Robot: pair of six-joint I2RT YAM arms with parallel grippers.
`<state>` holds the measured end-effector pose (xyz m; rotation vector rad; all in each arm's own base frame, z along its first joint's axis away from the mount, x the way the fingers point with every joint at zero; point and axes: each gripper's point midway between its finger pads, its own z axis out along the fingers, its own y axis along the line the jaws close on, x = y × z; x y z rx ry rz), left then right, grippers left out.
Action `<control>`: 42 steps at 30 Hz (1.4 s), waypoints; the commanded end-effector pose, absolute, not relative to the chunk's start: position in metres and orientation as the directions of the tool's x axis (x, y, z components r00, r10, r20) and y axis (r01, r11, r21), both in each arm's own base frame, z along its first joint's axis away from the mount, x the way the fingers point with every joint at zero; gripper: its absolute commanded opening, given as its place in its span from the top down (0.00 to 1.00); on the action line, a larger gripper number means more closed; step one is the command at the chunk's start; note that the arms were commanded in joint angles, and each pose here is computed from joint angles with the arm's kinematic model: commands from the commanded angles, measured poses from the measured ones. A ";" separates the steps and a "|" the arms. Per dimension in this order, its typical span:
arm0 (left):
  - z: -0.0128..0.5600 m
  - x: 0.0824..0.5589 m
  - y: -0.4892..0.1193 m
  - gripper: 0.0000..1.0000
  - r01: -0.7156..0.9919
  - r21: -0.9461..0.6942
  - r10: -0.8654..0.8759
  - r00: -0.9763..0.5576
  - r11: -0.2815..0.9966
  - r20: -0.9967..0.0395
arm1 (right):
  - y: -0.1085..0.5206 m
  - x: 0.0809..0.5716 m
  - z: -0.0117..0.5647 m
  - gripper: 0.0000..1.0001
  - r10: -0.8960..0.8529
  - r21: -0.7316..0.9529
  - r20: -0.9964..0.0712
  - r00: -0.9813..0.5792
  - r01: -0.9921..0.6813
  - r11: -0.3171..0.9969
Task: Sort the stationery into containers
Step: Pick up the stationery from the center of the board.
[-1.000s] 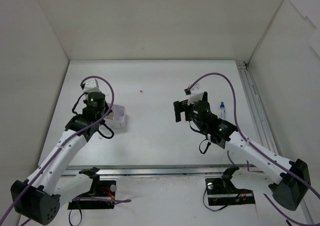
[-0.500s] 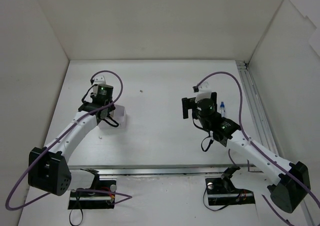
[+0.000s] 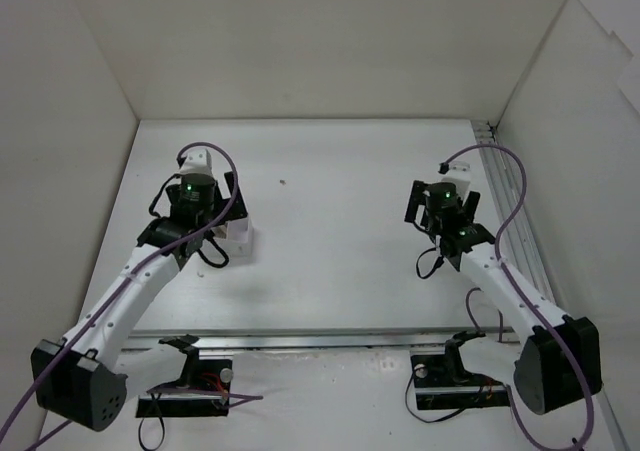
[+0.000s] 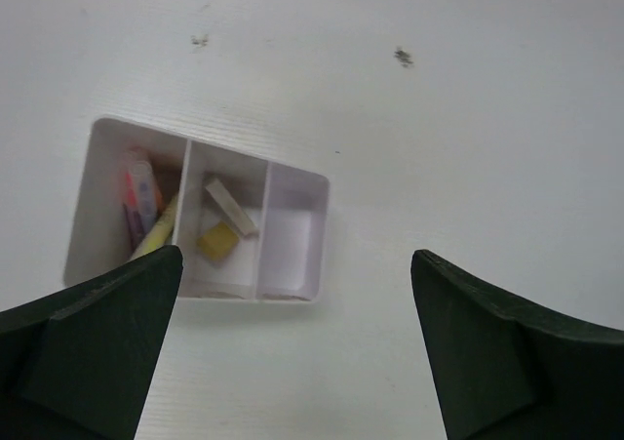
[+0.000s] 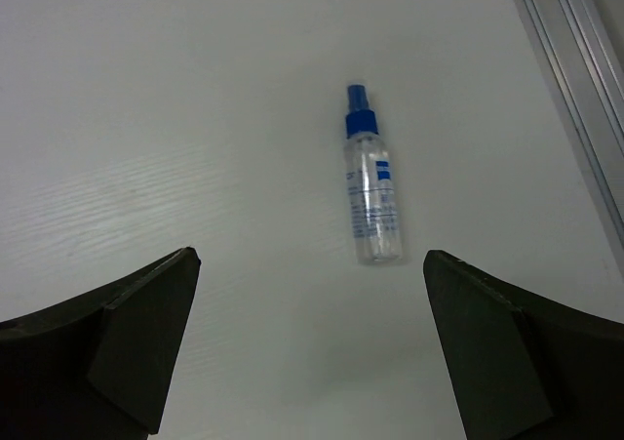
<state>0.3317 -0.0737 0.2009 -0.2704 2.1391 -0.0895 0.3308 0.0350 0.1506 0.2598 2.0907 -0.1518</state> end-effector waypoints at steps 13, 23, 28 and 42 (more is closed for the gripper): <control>0.265 0.288 -0.160 0.00 0.310 -0.353 -0.202 -0.430 0.883 -0.880 | -0.016 0.354 0.041 0.06 0.387 0.029 -0.523 -0.759 0.438 0.898; 0.266 0.294 -0.185 0.00 0.352 -0.355 -0.179 -0.444 0.866 -0.878 | -0.018 0.357 0.038 0.91 0.413 0.111 -0.496 -0.764 0.416 0.903; 0.264 0.299 -0.208 0.00 0.422 -0.380 -0.155 -0.477 0.823 -0.865 | 0.013 0.360 0.053 1.00 0.299 0.178 -0.537 -0.789 0.241 0.954; 0.275 0.292 -0.263 0.00 0.543 -0.427 -0.110 -0.519 0.723 -0.847 | 0.220 0.283 0.186 1.00 -0.176 0.202 -0.908 -0.380 -0.766 0.611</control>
